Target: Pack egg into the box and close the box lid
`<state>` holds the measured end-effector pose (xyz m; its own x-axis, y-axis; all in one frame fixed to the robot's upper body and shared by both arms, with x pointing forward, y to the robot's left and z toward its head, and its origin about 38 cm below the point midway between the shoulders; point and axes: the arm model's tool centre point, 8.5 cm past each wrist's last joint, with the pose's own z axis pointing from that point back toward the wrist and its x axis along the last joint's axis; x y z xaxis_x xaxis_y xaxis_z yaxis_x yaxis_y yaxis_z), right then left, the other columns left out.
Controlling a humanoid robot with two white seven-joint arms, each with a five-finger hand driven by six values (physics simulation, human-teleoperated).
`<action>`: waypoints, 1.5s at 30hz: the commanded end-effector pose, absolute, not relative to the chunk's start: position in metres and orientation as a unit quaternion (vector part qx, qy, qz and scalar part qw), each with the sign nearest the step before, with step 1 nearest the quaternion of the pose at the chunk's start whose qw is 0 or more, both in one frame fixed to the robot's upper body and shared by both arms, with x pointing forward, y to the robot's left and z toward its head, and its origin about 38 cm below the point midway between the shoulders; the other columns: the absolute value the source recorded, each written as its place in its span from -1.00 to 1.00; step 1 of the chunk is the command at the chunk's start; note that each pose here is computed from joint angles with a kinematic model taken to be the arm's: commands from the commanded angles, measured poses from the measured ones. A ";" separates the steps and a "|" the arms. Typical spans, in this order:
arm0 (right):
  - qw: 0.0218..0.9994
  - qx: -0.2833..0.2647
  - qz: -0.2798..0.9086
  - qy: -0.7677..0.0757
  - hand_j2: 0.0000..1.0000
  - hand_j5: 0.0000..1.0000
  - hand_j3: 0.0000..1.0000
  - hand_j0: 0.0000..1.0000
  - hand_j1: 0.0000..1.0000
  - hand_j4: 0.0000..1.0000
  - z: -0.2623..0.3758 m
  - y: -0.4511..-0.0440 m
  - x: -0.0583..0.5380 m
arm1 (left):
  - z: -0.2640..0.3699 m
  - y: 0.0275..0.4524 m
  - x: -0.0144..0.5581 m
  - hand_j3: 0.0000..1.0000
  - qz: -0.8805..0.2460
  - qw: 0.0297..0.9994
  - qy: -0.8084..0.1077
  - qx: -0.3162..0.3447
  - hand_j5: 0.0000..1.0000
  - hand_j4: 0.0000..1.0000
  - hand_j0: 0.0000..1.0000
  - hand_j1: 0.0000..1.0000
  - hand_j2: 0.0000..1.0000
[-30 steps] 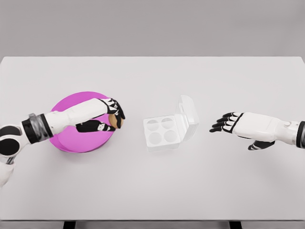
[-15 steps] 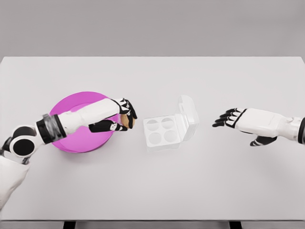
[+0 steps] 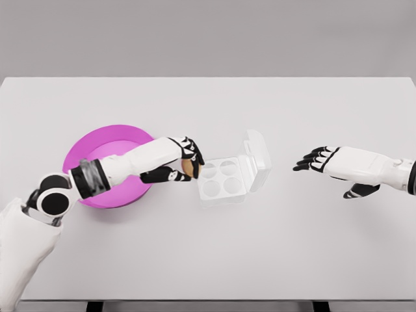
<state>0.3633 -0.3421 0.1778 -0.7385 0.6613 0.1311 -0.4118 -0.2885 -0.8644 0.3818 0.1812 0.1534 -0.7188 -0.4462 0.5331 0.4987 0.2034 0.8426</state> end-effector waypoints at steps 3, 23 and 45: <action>0.337 -0.125 0.792 -0.493 1.00 1.00 1.00 1.00 1.00 1.00 0.179 -0.341 0.362 | 0.151 0.169 0.381 -0.35 -0.631 0.370 -0.681 -0.020 -0.35 -0.35 -0.35 -0.35 -0.35; 0.328 -0.122 0.795 -0.496 1.00 1.00 1.00 1.00 1.00 1.00 0.180 -0.335 0.359 | 0.142 0.150 0.377 -0.33 -0.645 0.357 -0.675 -0.015 -0.33 -0.33 -0.33 -0.33 -0.33; 0.326 -0.122 0.796 -0.496 1.00 1.00 1.00 1.00 1.00 1.00 0.181 -0.336 0.359 | 0.141 0.143 0.372 0.37 -0.650 0.342 -0.678 -0.024 0.37 0.37 0.37 0.37 0.37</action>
<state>0.3585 -0.3354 0.1805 -0.7584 0.6396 0.1253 -0.3964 -0.3000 -0.8677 0.3719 0.1432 0.1402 -0.7640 -0.4171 0.4922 0.4766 0.1493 0.8663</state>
